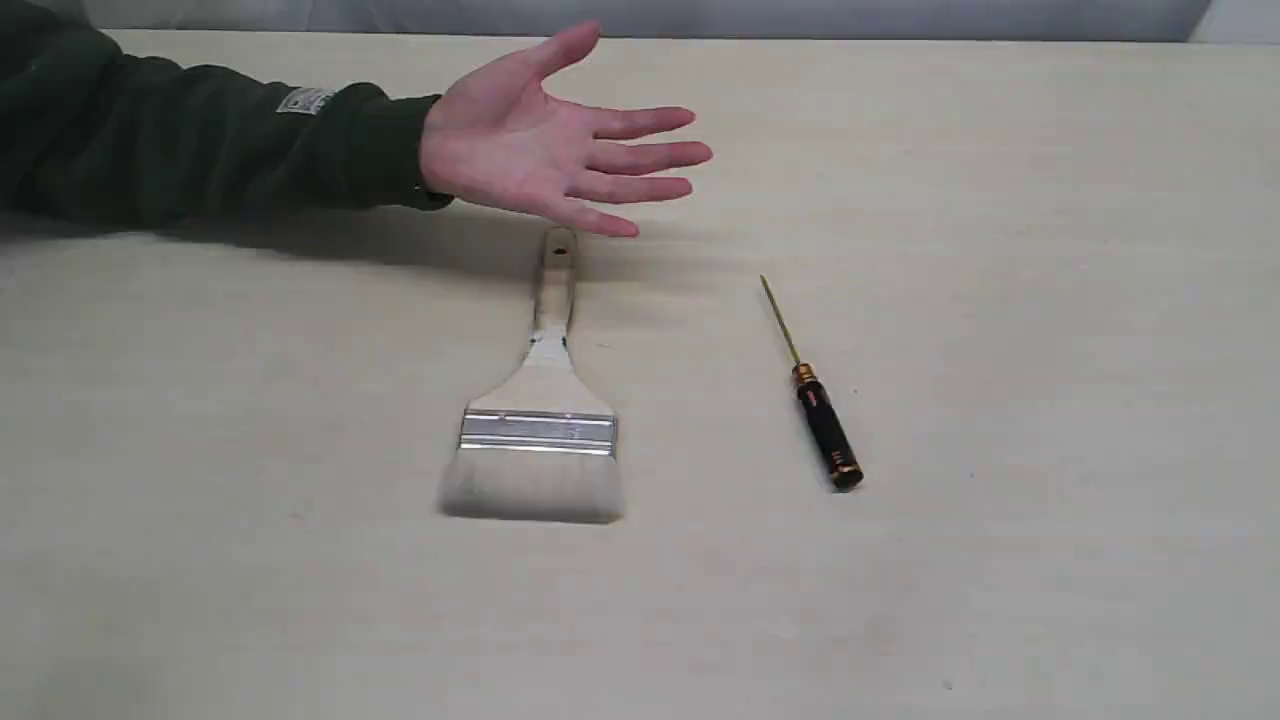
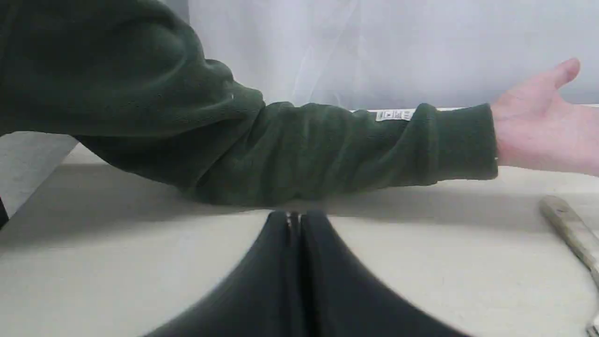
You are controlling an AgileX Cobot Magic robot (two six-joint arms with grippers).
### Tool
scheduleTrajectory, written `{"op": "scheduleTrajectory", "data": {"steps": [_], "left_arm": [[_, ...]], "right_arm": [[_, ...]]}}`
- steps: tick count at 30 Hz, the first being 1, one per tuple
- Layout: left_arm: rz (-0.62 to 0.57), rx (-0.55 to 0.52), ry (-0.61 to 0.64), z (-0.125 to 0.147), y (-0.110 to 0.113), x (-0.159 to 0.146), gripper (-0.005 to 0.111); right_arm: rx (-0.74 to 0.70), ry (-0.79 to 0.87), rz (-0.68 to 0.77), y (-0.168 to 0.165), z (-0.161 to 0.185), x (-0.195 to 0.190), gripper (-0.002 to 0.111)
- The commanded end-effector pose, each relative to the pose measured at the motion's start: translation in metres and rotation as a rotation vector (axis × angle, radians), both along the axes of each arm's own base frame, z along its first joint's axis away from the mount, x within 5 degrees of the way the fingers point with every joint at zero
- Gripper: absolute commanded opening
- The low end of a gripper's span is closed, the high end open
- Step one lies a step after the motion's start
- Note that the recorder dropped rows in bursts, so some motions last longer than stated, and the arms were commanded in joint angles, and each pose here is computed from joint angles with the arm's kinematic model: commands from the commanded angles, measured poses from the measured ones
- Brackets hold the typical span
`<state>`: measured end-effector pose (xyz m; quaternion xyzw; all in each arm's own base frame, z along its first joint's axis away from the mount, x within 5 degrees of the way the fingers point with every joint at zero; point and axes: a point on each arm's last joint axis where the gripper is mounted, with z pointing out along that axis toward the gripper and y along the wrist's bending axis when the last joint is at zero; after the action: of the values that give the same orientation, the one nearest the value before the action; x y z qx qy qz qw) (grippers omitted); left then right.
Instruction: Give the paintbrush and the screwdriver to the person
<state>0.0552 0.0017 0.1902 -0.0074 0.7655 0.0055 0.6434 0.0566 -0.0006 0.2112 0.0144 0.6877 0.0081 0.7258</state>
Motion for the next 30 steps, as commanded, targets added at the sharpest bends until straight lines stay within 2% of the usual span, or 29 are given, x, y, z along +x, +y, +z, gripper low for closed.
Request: {"op": "scheduleTrajectory", "data": {"steps": [1, 10, 16, 19, 25, 30], "left_arm": [[-0.007, -0.005, -0.009, 0.0, 0.0, 0.0, 0.0], [-0.007, -0.005, -0.009, 0.0, 0.0, 0.0, 0.0], [-0.007, -0.003, -0.011, 0.0, 0.0, 0.0, 0.0], [-0.007, -0.003, -0.011, 0.0, 0.0, 0.0, 0.0], [-0.007, -0.003, -0.011, 0.0, 0.0, 0.0, 0.0], [-0.007, -0.004, -0.011, 0.0, 0.0, 0.0, 0.0]], "right_arm": [[0.013, -0.002, -0.007, 0.0, -0.001, 0.0, 0.005], [0.171, -0.008, 0.007, 0.0, 0.0, 0.0, 0.005], [0.237, -0.133, 0.04, 0.0, 0.011, -0.002, 0.005], [0.298, -0.125, 0.088, 0.002, 0.012, -0.002, 0.005], [0.305, -0.165, 0.178, 0.007, 0.055, -0.004, 0.005], [0.236, -0.06, 0.2, 0.013, 0.099, 0.017, 0.005]]}}
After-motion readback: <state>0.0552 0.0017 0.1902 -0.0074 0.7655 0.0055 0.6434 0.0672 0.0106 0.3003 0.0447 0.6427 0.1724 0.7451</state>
